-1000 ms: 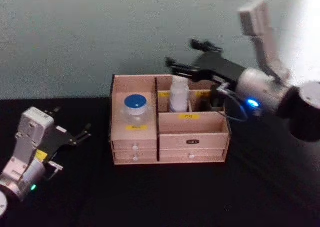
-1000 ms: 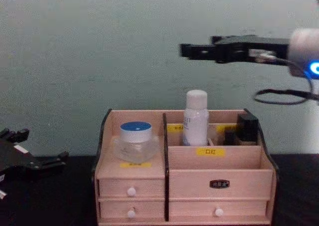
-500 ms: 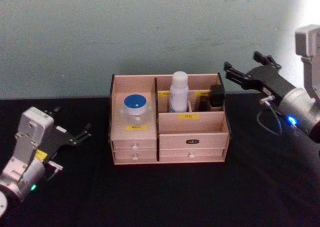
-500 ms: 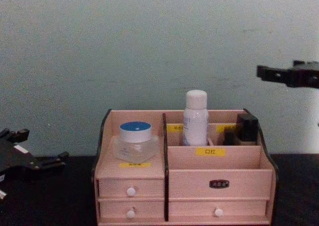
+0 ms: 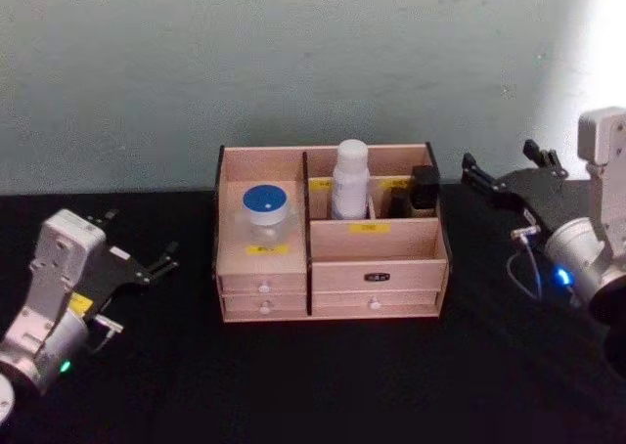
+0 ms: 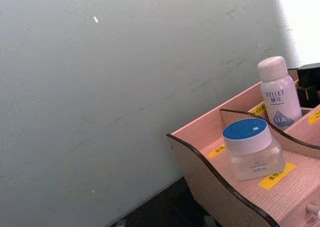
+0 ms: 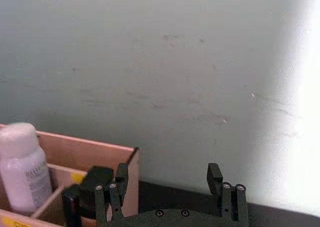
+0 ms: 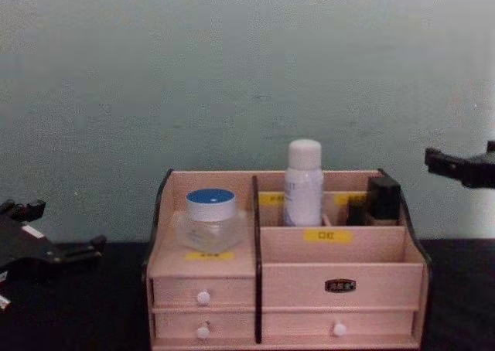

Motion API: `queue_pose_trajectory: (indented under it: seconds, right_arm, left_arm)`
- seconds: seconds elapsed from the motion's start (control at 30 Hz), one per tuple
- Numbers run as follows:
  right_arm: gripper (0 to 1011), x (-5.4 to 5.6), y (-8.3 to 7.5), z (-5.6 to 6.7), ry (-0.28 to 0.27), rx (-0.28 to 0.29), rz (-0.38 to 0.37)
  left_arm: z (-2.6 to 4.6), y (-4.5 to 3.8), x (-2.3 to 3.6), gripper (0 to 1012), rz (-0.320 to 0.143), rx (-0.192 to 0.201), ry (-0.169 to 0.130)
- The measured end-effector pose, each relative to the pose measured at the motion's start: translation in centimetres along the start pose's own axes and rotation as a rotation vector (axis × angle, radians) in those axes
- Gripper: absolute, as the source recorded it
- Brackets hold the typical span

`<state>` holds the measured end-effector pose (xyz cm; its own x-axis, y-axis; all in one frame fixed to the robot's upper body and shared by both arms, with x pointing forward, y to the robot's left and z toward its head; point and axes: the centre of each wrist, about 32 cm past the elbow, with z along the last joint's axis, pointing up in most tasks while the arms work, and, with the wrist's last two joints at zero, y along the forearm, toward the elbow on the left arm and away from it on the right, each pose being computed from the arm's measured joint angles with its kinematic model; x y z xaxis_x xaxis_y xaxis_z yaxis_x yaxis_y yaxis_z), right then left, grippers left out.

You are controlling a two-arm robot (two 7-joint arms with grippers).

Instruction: Pick up the facial cleanser and watermelon frost from the table and place them into the tiered storage box.

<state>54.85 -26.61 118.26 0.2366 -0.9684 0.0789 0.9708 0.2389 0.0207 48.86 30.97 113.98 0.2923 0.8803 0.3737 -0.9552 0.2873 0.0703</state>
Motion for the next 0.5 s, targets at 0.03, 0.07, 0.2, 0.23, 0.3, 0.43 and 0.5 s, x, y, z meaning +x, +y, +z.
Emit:
queue_pose_trajectory:
  seconds: [0.03, 0.07, 0.2, 0.23, 0.3, 0.43, 0.5]
  right_arm:
    - [1003, -0.3, 0.0, -0.5, 0.001, 0.0, -0.014]
    - [1003, -0.4, 0.0, -0.8, 0.001, -0.001, -0.022]
    - [1002, -0.8, -0.1, -1.9, 0.001, -0.009, -0.052]
    - [1003, -0.9, -0.1, -2.1, 0.001, -0.01, -0.057]
    - [1002, -1.1, -0.1, -2.6, 0.001, -0.016, -0.069]
    - [1003, -1.3, -0.1, -3.3, 0.001, -0.031, -0.084]
    - [1002, -1.4, -0.1, -3.7, 0.001, -0.044, -0.087]
  left_arm:
    - [0.0, 0.0, 0.0, 1001, 0.0, 0.0, 0.0]
    - [0.0, 0.0, 0.0, 1001, 0.0, 0.0, 0.0]
    - [0.0, 0.0, 0.0, 1002, 0.0, 0.0, 0.0]
    - [0.0, 0.0, 0.0, 1001, 0.0, 0.0, 0.0]
    - [0.0, 0.0, 0.0, 1001, 0.0, 0.0, 0.0]
    - [0.0, 0.0, 0.0, 1001, 0.0, 0.0, 0.0]
    - [0.0, 0.0, 0.0, 1001, 0.0, 0.0, 0.0]
